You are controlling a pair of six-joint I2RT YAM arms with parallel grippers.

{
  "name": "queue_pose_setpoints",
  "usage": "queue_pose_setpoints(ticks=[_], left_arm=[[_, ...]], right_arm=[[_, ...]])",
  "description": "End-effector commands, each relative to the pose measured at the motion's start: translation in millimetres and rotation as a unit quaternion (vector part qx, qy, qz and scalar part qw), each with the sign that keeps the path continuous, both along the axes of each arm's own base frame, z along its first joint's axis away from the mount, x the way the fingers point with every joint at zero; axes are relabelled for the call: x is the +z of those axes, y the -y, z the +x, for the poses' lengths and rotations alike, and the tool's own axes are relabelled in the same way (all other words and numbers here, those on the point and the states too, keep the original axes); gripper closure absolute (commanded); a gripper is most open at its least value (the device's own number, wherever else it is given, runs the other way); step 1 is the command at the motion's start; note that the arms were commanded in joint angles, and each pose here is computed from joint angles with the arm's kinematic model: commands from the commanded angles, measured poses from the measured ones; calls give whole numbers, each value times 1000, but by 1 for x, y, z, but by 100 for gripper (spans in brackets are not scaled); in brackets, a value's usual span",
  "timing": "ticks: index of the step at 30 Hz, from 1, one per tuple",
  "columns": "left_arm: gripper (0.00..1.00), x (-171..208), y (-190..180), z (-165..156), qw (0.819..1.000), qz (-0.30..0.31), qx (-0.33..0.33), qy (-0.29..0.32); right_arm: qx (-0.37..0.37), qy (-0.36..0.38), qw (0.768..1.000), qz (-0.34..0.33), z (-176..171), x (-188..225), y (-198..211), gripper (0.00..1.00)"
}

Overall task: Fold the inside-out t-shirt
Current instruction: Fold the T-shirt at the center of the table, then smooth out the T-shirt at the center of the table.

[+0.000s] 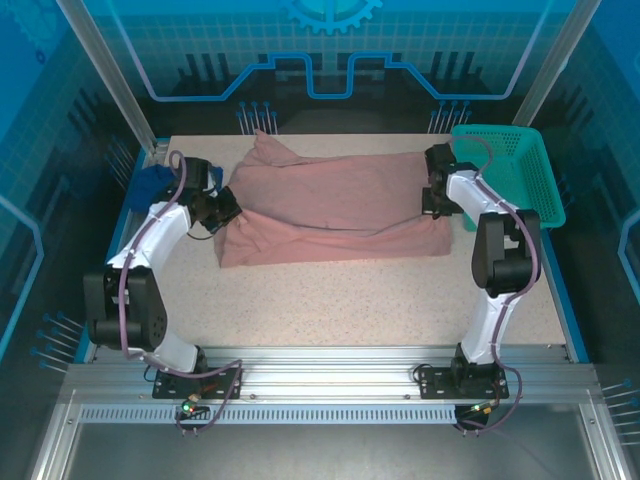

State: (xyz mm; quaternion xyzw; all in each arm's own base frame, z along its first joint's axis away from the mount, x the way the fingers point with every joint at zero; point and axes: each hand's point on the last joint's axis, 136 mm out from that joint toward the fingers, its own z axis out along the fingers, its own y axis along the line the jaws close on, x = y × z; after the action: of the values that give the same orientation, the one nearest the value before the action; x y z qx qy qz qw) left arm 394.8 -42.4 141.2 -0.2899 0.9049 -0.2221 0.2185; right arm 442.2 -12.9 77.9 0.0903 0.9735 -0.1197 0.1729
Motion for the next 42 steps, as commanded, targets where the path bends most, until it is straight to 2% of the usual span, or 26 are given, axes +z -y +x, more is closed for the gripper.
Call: queue_pose_setpoints(ticks=[1,7,19,23,25,27,33,35,38,42], left_arm=[[100,5,-9,14,1000,13,6,15],[100,-6,-14,25,1000,22,12,8],[100,-29,-21,78,999,25,23,4],[97,-40,-24,88,999,27,24,-5],[91,-43,-27,91,999,29,29,-6],[74,-41,-31,93,999,32,34,-3],[56,-22,-39,83,998,47,45,19],[51,-21,-34,69,998,37,43,20],[47,-28,-8,41,1000,-10,23,19],[44,-44,20,12,1000,-11,-13,-4]], right_arm=[[12,-2,1000,-17,9,1,-4,99],[21,-5,999,-28,23,-5,-6,98],[25,-28,997,-73,41,-23,4,96],[28,-28,996,-76,47,-25,3,90],[29,-25,996,-78,50,-22,4,84],[33,-23,996,-78,51,-16,3,78],[80,12,996,-38,39,17,-26,67],[105,21,994,-19,29,25,-43,65],[141,31,989,21,5,31,-76,62],[158,27,985,65,-15,27,-106,60]])
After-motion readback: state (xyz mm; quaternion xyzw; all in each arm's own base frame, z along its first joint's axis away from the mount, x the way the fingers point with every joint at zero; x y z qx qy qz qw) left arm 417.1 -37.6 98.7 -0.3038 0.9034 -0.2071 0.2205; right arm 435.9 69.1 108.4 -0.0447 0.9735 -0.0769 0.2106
